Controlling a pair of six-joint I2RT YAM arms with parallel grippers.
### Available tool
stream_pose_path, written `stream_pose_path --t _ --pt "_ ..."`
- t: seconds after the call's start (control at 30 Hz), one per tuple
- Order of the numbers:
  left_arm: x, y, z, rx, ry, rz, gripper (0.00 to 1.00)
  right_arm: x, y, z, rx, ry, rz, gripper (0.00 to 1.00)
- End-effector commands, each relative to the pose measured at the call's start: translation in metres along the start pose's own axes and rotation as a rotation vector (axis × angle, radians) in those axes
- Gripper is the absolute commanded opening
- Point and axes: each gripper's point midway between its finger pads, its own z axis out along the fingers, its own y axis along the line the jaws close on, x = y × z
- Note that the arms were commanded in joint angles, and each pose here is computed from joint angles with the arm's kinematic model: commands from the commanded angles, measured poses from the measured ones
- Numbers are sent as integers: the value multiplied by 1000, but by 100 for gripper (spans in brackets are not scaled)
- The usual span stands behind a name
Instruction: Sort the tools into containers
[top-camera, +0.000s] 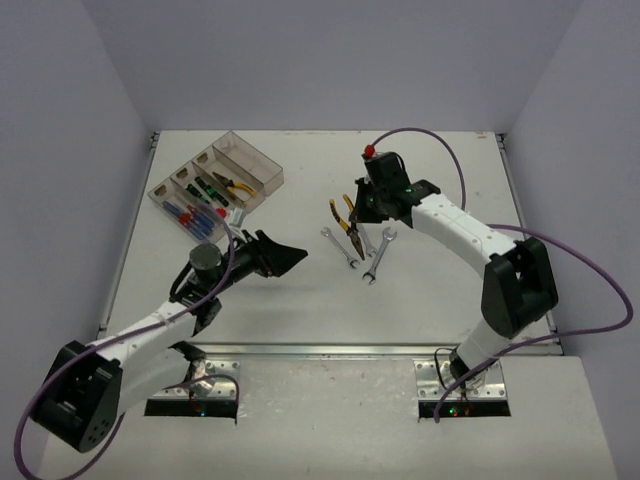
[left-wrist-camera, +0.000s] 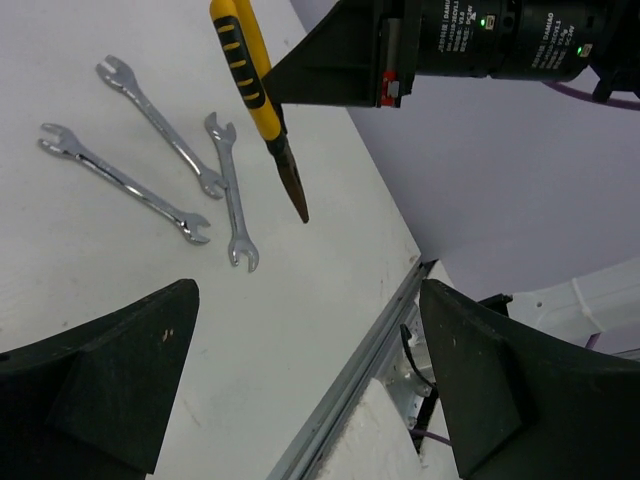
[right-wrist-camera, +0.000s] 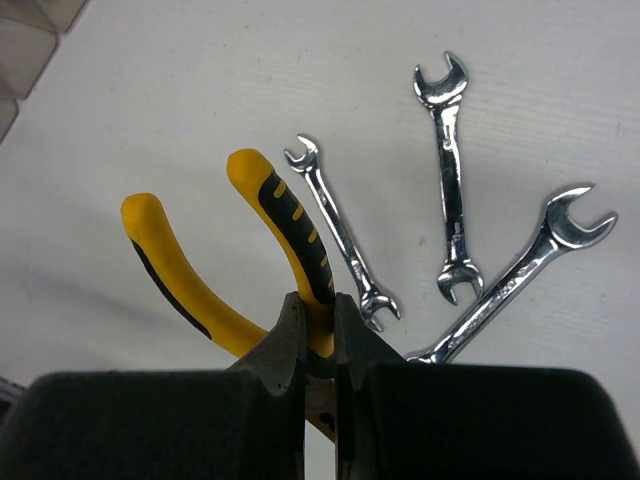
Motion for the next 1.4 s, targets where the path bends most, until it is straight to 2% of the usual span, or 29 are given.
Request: stream_pose_path --t 0.0,0.17,0.23,0.5,0.67,0.8,0.87,0.97,1.07,1.13,1.2,1.23,1.33,1.37 --pt "-34 -46 36 123 -119 81 89 -27 39 -32 -181 -124 66 0" --pt "-19 -49 75 97 -62 84 80 -29 57 -53 -269 -143 71 0" --pt "-11 -38 92 65 -27 85 73 -28 65 -63 -316 -143 66 0" --pt "-5 -47 125 68 9 112 52 -25 74 -82 -374 -161 68 0" --pt "0 -48 136 64 26 112 43 -23 80 -87 -389 -163 64 0" --pt "4 -49 140 64 37 106 26 -23 81 -87 -387 -164 66 0" --pt "6 -47 142 59 42 102 9 -24 82 -89 -389 -170 65 0" --pt "7 -46 143 52 46 102 0 -25 79 -88 -374 -175 63 0" --pt "2 -45 141 23 35 103 0 -24 74 -87 -355 -177 59 0" --pt "-2 -41 139 -12 29 111 0 -25 72 -88 -343 -185 50 15" --pt "-7 -38 138 -44 21 125 0 -26 64 -87 -306 -199 50 55" --pt "-10 -36 138 -59 16 129 0 -26 62 -87 -292 -199 50 67" --pt "-24 -18 134 -147 -12 113 0 -30 46 -90 -216 -223 49 96" --pt "-28 -11 131 -174 -18 99 0 -32 38 -92 -194 -230 54 98"
